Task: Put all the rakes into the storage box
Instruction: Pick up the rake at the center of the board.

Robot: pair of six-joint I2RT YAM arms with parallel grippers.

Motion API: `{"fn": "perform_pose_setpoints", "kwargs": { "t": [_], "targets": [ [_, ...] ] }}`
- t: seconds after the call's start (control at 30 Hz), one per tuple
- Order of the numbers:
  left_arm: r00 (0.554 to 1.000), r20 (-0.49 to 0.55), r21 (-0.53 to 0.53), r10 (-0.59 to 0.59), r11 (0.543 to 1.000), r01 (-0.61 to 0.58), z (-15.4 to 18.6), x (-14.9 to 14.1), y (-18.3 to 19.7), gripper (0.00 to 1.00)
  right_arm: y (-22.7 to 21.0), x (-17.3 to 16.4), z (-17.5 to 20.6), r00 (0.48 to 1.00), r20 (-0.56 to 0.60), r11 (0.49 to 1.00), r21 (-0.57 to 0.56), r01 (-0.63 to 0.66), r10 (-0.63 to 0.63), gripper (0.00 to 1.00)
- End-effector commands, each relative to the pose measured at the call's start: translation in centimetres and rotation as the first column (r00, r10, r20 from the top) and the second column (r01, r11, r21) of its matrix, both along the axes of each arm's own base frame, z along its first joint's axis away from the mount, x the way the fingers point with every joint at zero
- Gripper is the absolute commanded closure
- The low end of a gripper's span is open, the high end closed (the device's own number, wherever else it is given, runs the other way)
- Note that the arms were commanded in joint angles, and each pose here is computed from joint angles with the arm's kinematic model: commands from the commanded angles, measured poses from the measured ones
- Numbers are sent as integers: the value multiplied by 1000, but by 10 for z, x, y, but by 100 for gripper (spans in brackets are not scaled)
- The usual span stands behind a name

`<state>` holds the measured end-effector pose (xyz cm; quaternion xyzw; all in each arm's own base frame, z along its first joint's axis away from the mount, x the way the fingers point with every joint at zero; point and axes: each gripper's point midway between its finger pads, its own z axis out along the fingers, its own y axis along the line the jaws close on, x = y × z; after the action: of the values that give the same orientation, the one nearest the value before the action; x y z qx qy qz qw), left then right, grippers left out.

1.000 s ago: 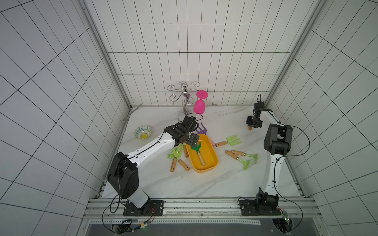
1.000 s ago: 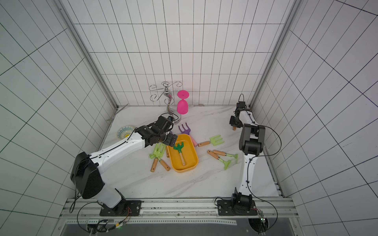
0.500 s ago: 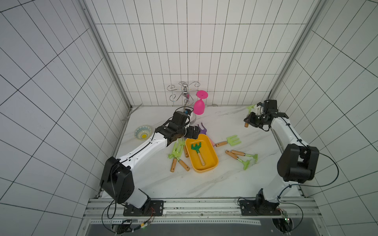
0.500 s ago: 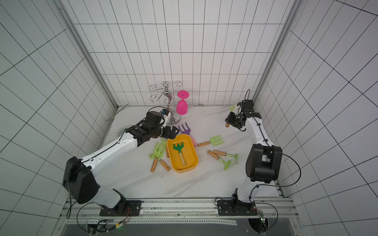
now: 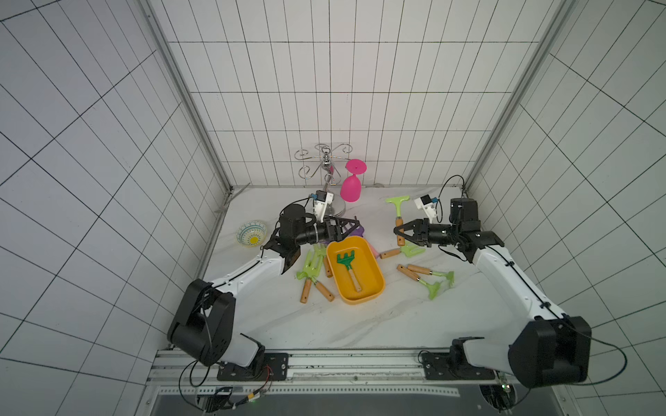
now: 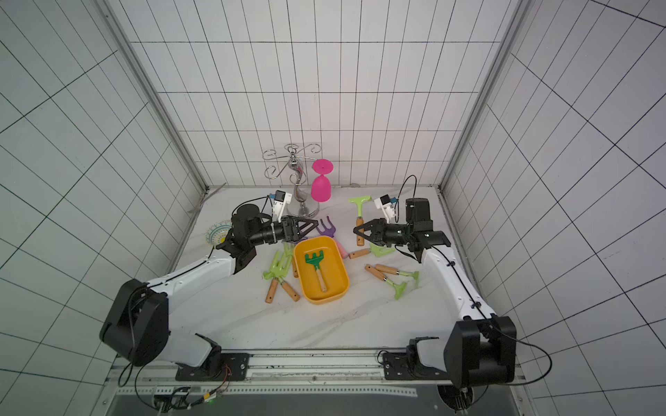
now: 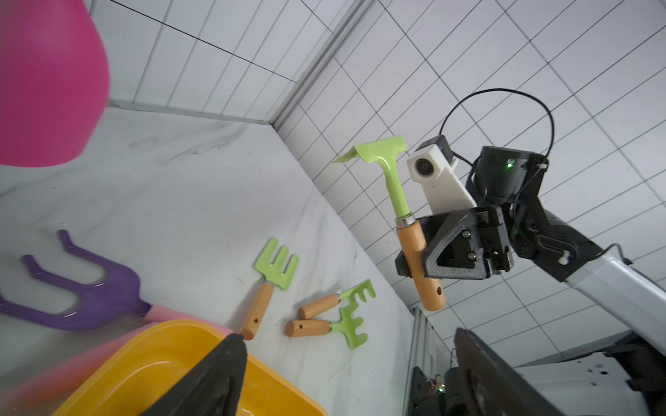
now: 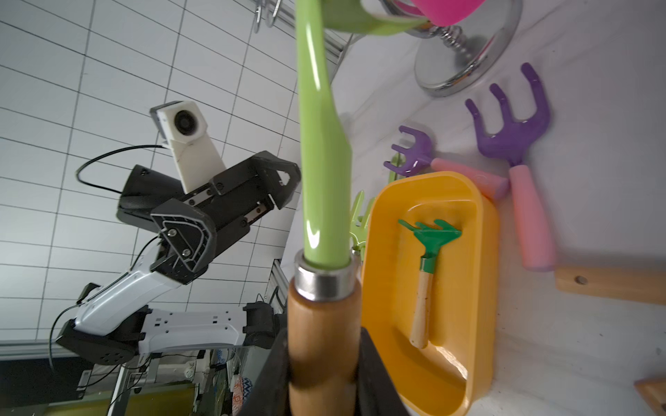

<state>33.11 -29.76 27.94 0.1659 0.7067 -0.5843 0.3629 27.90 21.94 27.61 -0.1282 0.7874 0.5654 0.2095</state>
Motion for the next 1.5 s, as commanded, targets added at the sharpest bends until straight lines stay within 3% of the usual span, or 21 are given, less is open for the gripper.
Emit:
{"fn": "perform_pose_setpoints", "kwargs": {
  "t": [0.0,0.1,0.33,0.67,0.8,1.0,1.23,1.47],
  "targets": [
    [988,58,-102,-142,984,147,23,-29,-15,9,20,-30,25,985,79,980,118,-161,152,85],
    [980,80,-70,-184,979,190,22,-45,-30,9,34,-46,25,970,81,961,137,-239,229,85],
    [985,80,41,-150,988,147,9,-48,-44,9,53,-58,9,959,49,954,100,-283,279,85],
    [990,100,35,-97,995,94,15,-45,-39,13,71,-72,-13,944,9,944,34,-329,329,84],
    [997,60,73,-55,996,50,8,-39,-36,19,66,-64,-25,964,9,962,-72,-263,265,85],
    [1000,-14,235,12,972,-8,-19,-35,-38,27,53,-50,-26,985,89,963,-238,-124,149,85],
    [993,-78,343,89,938,-58,-34,-28,-46,28,51,-40,-31,978,187,915,-404,-10,93,87],
    [983,-142,392,117,918,-53,-53,-25,-54,31,61,-36,-35,967,239,886,-463,31,91,87]
  ]
}}
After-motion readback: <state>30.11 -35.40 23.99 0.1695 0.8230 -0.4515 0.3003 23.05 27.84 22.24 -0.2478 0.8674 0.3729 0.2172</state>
